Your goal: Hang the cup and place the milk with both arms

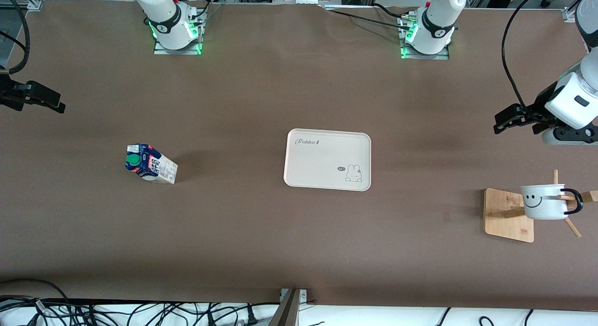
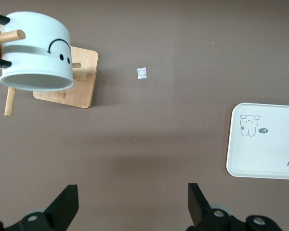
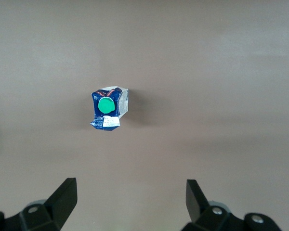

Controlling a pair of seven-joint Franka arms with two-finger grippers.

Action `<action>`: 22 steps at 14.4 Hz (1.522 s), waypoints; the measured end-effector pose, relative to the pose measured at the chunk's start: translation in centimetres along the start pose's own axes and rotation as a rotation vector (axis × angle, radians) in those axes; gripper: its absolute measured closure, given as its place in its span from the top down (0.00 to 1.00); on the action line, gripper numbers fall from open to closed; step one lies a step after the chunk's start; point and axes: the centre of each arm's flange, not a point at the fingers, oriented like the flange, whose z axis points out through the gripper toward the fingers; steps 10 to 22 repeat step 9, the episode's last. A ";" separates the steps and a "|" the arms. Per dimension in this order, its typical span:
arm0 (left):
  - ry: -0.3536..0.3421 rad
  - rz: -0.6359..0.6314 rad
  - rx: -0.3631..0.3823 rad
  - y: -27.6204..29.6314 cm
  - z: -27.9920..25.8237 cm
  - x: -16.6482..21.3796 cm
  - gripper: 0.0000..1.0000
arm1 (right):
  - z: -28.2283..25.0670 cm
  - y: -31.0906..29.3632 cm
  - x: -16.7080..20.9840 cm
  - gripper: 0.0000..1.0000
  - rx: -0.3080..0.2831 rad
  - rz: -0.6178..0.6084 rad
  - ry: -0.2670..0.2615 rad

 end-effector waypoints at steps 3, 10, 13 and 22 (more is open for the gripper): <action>-0.001 0.002 0.000 0.1 0.0 0.0 1.00 | 0.0 0.0 0.0 1.00 0.000 0.000 0.000; -0.001 0.006 0.000 0.3 0.0 0.0 1.00 | 0.0 0.0 0.0 1.00 0.000 0.000 0.000; -0.001 0.006 0.000 0.3 0.0 0.0 1.00 | 0.0 0.0 0.0 1.00 0.000 0.000 0.000; -0.001 0.006 0.000 0.3 0.0 0.0 1.00 | 0.0 0.0 0.0 1.00 0.000 0.000 0.000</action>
